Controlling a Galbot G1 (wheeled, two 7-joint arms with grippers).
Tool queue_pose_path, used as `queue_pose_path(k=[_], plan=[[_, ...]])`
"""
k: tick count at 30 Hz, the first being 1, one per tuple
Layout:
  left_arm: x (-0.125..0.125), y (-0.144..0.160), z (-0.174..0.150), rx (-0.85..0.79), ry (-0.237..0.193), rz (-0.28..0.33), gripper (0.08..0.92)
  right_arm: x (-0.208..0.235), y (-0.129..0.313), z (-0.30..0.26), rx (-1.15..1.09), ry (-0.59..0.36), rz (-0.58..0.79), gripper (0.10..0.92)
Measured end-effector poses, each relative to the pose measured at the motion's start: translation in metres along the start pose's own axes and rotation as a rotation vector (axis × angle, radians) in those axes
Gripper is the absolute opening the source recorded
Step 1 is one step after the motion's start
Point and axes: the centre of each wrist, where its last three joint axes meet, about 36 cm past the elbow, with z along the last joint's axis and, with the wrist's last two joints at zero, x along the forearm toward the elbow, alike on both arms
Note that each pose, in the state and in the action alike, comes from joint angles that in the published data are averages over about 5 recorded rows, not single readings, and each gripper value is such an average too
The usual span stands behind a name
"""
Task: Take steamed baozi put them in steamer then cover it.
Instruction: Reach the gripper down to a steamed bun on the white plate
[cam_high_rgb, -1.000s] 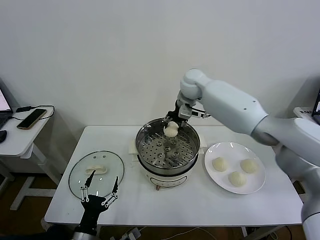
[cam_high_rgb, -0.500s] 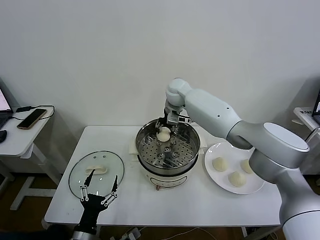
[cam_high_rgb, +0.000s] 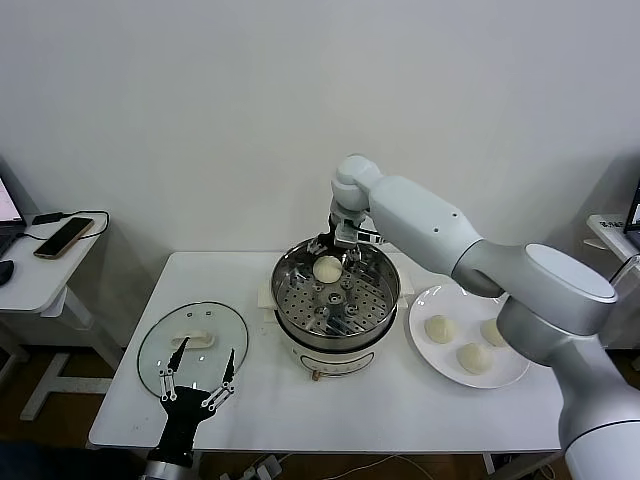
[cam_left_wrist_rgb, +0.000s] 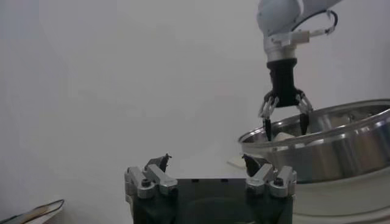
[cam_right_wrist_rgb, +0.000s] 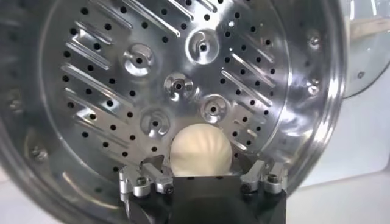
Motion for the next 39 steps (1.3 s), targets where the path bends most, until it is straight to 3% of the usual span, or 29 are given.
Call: queue_pose_path(k=[8,15,26,39], plan=[[-0.004,-0.001,-0.001,-0.003,-0.003,0.006,0.823,0.06,0.081,0.018,-0.373,0.002,0.046,0.823],[-0.007,-0.003,-0.002,-0.003,-0.009,0.011,0.823,0.073,0.182,0.024,-0.794,-0.03,0.059,0.823],[-0.008,-0.004,-0.004,-0.001,-0.012,0.01,0.823,0.022,0.289,0.007,-1.194,-0.077,0.015,0.823],[-0.007,-0.003,-0.002,-0.001,-0.005,0.003,0.823,-0.057,0.326,-0.012,-1.367,-0.117,-0.041,0.823]])
